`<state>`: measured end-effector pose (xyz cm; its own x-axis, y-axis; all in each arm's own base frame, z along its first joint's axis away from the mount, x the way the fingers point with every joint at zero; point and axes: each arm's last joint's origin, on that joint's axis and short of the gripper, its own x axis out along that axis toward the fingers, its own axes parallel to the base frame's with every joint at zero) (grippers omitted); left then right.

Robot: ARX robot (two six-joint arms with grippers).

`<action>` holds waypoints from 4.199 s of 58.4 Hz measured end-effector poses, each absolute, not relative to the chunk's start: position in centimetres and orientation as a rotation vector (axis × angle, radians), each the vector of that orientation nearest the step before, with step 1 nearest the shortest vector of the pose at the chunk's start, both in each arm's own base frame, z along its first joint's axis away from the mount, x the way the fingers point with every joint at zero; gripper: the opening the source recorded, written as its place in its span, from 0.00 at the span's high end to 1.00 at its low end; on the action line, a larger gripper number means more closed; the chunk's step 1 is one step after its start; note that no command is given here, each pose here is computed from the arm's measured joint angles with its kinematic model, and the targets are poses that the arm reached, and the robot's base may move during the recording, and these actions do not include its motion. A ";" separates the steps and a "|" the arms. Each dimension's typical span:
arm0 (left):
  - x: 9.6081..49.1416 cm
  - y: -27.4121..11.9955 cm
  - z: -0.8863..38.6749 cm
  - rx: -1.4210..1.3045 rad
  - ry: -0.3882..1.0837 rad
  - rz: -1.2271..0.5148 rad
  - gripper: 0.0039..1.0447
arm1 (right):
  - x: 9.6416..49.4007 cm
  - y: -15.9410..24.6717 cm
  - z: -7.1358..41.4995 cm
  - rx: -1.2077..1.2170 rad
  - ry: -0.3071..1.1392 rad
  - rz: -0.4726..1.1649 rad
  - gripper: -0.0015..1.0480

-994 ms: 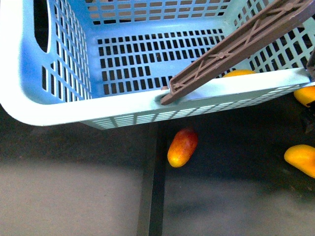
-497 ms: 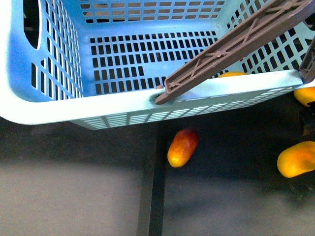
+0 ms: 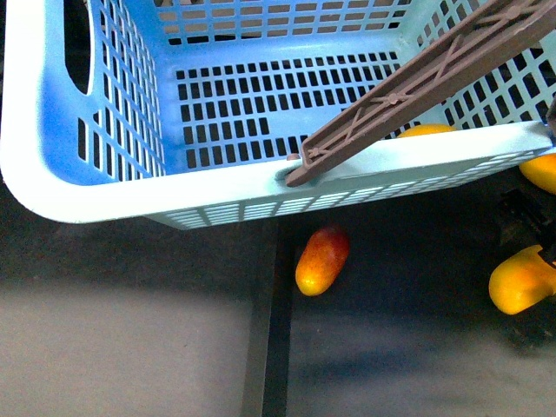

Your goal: Pick lemon and mango into basket

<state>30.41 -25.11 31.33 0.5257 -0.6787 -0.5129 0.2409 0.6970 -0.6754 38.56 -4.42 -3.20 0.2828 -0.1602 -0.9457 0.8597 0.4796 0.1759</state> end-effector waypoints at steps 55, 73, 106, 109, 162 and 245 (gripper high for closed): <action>30.4 -25.1 31.3 -0.580 0.849 -0.587 0.74 | 27.3 -6.1 20.5 0.914 0.268 -0.455 0.41; 30.4 -25.1 31.3 -0.580 0.849 -0.586 0.74 | 28.7 2.6 25.2 0.840 0.195 -0.084 0.41; 30.4 -25.1 31.3 -0.582 0.853 -0.592 0.74 | 30.6 10.2 27.0 0.671 0.246 0.105 0.17; 30.4 -25.1 31.3 -0.581 0.851 -0.590 0.74 | 30.4 10.0 27.1 0.671 0.243 0.101 0.12; 30.5 -25.1 31.3 -0.586 0.855 -0.585 0.74 | 16.7 1.5 20.4 0.013 0.009 0.005 0.98; 30.5 -25.1 31.3 -0.586 0.854 -0.583 0.74 | 11.0 0.0 17.2 0.006 -0.018 0.001 0.98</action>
